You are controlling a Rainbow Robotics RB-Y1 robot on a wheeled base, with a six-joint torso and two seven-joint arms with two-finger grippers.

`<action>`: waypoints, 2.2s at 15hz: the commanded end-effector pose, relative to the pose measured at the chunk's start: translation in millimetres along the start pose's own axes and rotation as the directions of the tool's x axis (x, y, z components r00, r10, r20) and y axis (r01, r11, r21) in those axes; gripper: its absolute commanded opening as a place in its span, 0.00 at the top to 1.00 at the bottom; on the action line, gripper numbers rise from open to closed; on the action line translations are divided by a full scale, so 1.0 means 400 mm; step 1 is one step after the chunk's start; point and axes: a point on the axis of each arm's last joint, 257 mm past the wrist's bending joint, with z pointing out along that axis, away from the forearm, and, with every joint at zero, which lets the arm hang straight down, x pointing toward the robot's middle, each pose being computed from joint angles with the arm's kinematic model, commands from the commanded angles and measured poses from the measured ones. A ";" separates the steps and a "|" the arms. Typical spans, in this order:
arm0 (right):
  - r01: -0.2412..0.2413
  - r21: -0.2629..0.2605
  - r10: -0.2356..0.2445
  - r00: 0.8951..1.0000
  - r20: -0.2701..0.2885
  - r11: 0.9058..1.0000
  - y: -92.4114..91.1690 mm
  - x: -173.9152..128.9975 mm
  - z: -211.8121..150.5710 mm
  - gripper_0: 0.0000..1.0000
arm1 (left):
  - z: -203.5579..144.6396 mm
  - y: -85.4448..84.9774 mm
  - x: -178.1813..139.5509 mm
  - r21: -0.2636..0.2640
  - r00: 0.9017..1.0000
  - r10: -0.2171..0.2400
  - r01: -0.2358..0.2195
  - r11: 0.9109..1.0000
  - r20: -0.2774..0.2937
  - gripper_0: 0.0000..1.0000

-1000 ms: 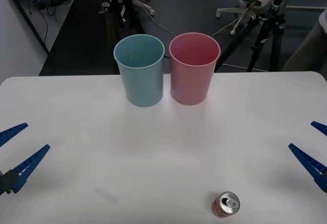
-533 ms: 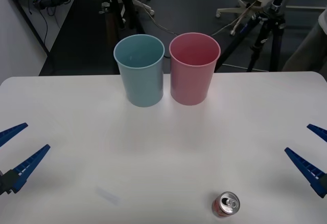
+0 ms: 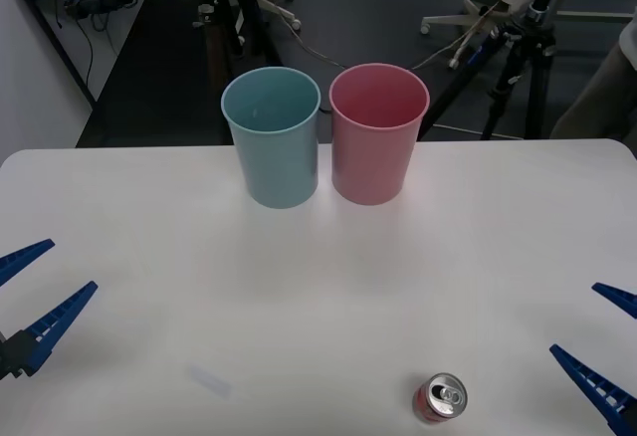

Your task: Grasp the object on the table and drop it into the matching bin: aluminum can to the light blue bin, PET bottle to the pink bin.

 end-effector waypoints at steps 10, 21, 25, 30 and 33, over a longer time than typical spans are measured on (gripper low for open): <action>0.027 -0.082 -0.031 0.998 -0.046 0.996 0.096 0.168 -0.136 0.00 | 0.000 0.000 0.000 0.000 1.000 0.000 0.000 1.000 0.000 0.00; 0.079 -0.181 -0.092 0.994 -0.066 0.980 0.223 0.306 -0.117 0.00 | 0.000 0.000 0.000 0.000 1.000 0.000 0.000 1.000 0.000 0.00; 0.084 -0.216 -0.098 0.994 -0.056 0.973 0.261 0.331 -0.070 0.00 | 0.000 0.000 0.000 0.000 1.000 0.000 0.000 1.000 0.000 0.00; 0.092 -0.189 -0.106 0.992 -0.064 0.978 0.251 0.379 -0.012 0.00 | 0.000 0.000 0.000 0.000 1.000 0.000 0.000 1.000 0.000 0.00; 0.094 -0.185 -0.105 0.993 -0.051 0.978 0.252 0.401 0.032 0.00 | 0.000 0.000 0.000 0.000 1.000 0.000 0.000 1.000 0.000 0.00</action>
